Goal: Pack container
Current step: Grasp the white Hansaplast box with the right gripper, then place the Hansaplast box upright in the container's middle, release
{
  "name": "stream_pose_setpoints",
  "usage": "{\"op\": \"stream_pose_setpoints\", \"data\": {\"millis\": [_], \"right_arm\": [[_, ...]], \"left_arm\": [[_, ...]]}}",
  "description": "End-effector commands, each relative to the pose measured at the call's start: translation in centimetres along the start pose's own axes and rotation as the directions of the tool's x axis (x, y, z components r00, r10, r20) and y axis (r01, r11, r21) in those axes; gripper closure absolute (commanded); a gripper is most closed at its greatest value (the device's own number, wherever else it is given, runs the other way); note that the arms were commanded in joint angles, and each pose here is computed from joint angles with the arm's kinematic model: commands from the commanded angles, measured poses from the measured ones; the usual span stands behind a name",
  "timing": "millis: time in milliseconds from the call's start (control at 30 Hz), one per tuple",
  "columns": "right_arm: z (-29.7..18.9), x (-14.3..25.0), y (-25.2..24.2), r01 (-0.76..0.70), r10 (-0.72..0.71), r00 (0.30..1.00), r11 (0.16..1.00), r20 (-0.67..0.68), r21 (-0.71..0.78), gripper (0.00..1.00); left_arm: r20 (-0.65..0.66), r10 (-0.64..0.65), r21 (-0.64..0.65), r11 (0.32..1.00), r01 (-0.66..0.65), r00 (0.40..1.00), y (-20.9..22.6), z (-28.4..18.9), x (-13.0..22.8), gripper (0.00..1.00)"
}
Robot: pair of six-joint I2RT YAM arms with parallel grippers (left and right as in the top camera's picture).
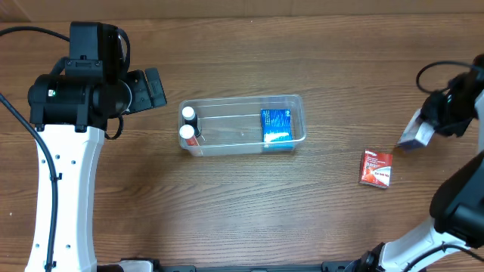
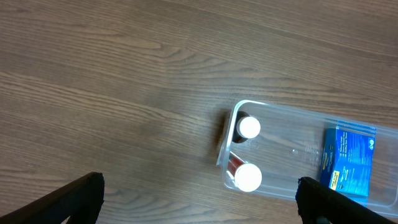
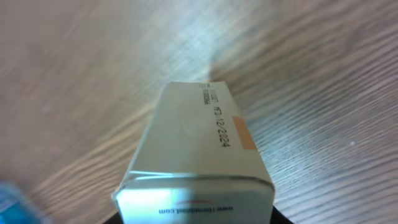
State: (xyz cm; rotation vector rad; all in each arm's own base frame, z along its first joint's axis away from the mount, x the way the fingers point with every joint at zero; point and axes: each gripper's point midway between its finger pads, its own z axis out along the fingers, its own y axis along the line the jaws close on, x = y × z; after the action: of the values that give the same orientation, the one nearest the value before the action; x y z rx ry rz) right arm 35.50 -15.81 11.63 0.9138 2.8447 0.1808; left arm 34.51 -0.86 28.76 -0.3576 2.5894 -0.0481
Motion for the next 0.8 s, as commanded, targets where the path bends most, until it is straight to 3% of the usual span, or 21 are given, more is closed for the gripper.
{"op": "stream_pose_setpoints", "data": {"millis": [0, 300, 533, 767], "right_arm": [[-6.3, -1.3, 3.9, 0.064, -0.049, 0.989, 0.992, 0.137, -0.107, 0.65], [-14.9, 4.6, 15.9, 0.408, -0.347, 0.900, 0.883, 0.264, -0.233, 0.65], [-14.9, 12.6, 24.4, 0.629, -0.579, 0.778, 0.714, 0.244, -0.307, 0.65], [-13.4, 18.7, 31.2, 0.684, -0.657, 0.721, 0.623, 0.222, -0.380, 0.64]], "left_arm": [[0.010, 0.012, 0.014, 1.000, -0.012, 1.000, -0.2, -0.2, -0.4, 0.00], [0.010, 0.011, 0.014, 1.000, -0.012, 1.000, -0.2, -0.2, -0.4, 0.00], [0.009, 0.011, 0.014, 1.000, -0.011, 1.000, -0.2, -0.2, -0.3, 0.00], [0.009, 0.010, 0.014, 1.000, -0.010, 1.000, -0.2, -0.2, -0.3, 0.00]]}}
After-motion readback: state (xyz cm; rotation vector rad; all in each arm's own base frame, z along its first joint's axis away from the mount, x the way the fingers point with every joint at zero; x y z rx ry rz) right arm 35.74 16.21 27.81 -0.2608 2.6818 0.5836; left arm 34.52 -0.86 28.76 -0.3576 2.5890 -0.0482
